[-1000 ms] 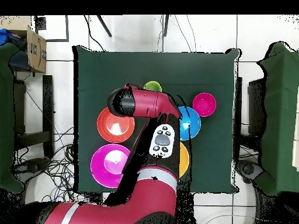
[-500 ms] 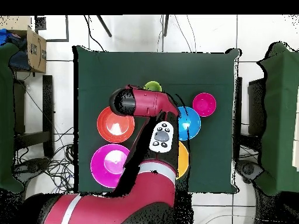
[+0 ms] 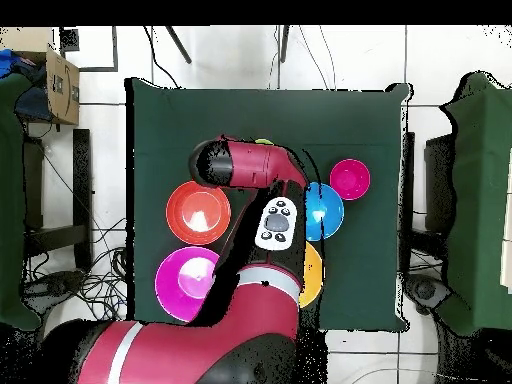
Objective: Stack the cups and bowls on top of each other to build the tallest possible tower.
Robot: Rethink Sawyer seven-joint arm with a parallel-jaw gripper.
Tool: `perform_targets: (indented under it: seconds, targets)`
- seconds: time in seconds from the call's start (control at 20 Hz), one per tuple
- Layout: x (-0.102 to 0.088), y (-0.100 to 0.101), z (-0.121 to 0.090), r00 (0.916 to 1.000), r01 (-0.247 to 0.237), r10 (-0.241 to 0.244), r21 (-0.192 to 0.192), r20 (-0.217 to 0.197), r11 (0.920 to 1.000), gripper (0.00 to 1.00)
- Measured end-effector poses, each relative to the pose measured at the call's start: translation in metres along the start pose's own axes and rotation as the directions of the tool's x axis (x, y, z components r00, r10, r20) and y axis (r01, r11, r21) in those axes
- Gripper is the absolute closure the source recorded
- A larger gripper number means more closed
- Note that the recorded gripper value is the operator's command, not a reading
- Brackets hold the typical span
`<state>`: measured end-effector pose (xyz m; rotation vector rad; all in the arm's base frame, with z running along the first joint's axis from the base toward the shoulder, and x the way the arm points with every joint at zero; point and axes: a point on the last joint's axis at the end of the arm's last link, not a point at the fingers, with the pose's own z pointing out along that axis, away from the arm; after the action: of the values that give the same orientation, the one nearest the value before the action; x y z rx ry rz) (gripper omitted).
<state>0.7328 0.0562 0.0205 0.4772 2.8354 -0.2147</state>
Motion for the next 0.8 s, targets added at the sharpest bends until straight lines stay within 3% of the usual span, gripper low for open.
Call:
perform_targets:
  seconds: [0.45,0.8]
  targets:
    - [-0.015,-0.001,-0.013,0.9998,-0.002,0.002,0.013,-0.021,0.9999,0.00]
    - [-0.022,-0.009,-0.046,0.9998,-0.018,0.018,0.008,-0.002,0.9998,0.00]
